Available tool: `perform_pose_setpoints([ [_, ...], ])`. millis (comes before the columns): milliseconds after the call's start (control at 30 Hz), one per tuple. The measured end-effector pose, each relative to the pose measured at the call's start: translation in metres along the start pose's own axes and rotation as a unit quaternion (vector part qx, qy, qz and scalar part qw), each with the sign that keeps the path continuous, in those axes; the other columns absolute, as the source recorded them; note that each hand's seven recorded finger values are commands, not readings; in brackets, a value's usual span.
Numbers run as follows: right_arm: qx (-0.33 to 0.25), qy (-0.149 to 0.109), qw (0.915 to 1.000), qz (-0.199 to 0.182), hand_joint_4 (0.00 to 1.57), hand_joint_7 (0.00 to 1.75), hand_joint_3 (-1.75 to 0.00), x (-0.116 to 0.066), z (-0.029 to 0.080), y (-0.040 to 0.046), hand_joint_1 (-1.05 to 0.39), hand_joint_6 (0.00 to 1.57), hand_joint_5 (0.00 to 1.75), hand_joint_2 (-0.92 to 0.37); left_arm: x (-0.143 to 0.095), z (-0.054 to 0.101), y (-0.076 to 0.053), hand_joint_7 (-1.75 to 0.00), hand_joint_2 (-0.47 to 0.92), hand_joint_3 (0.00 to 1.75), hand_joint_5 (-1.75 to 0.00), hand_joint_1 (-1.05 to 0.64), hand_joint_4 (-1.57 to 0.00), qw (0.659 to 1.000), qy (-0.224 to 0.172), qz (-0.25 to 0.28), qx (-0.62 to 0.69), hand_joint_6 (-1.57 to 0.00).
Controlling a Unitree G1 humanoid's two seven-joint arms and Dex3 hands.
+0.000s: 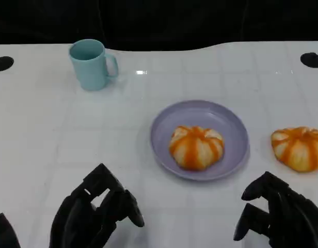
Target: Grasp the bread from the table and place it into the plate.
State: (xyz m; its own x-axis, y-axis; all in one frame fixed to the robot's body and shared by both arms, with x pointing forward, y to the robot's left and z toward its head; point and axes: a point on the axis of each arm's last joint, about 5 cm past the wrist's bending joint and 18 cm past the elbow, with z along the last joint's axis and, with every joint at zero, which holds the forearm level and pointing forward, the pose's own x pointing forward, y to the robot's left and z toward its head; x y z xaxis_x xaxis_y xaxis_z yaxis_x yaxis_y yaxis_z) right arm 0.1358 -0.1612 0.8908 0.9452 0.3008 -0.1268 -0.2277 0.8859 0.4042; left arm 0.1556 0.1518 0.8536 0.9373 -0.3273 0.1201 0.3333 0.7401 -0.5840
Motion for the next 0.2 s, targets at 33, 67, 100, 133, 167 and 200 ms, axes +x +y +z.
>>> perform_pose_setpoints([
  [33,0.000,0.000,1.0000,0.000,0.62,1.69,-0.47,0.0000,0.0001,-0.0001,-0.53,0.39,1.75,-0.92,0.0000,0.0003,0.0005,-1.75,0.92,0.38,-1.75,-0.55,-0.72,1.000,0.000,-0.001,0.001,-0.45],
  [67,0.000,0.000,1.0000,0.000,0.62,1.69,-0.46,-0.0001,0.0001,-0.0002,-0.53,0.39,1.75,-0.92,0.0002,0.0007,0.0008,-1.75,0.92,0.38,-1.75,-0.56,-0.72,1.000,0.000,-0.001,0.001,-0.45],
  [100,0.000,0.000,1.0000,0.000,0.61,1.69,-0.45,-0.0001,0.0001,-0.0002,-0.53,0.39,1.75,-0.92,0.0004,0.0010,0.0011,-1.75,0.92,0.38,-1.75,-0.56,-0.72,1.000,-0.001,-0.001,0.002,-0.45],
  [133,0.000,0.000,1.0000,0.000,0.61,1.69,-0.45,-0.0001,0.0001,-0.0003,-0.53,0.39,1.75,-0.92,0.0007,0.0014,0.0012,-1.75,0.92,0.38,-1.75,-0.56,-0.73,1.000,-0.001,-0.001,0.003,-0.46],
  [167,0.000,-0.001,1.0000,0.000,0.62,1.69,-0.45,0.0000,0.0002,-0.0003,-0.53,0.39,1.75,-0.92,0.0010,0.0017,0.0013,-1.75,0.92,0.37,-1.75,-0.55,-0.73,1.000,-0.002,-0.001,0.004,-0.46],
  [200,0.000,-0.001,1.0000,0.000,0.62,1.69,-0.45,0.0000,0.0003,-0.0003,-0.53,0.39,1.75,-0.92,0.0015,0.0021,0.0014,-1.75,0.92,0.37,-1.75,-0.55,-0.73,1.000,-0.002,-0.001,0.005,-0.46],
])
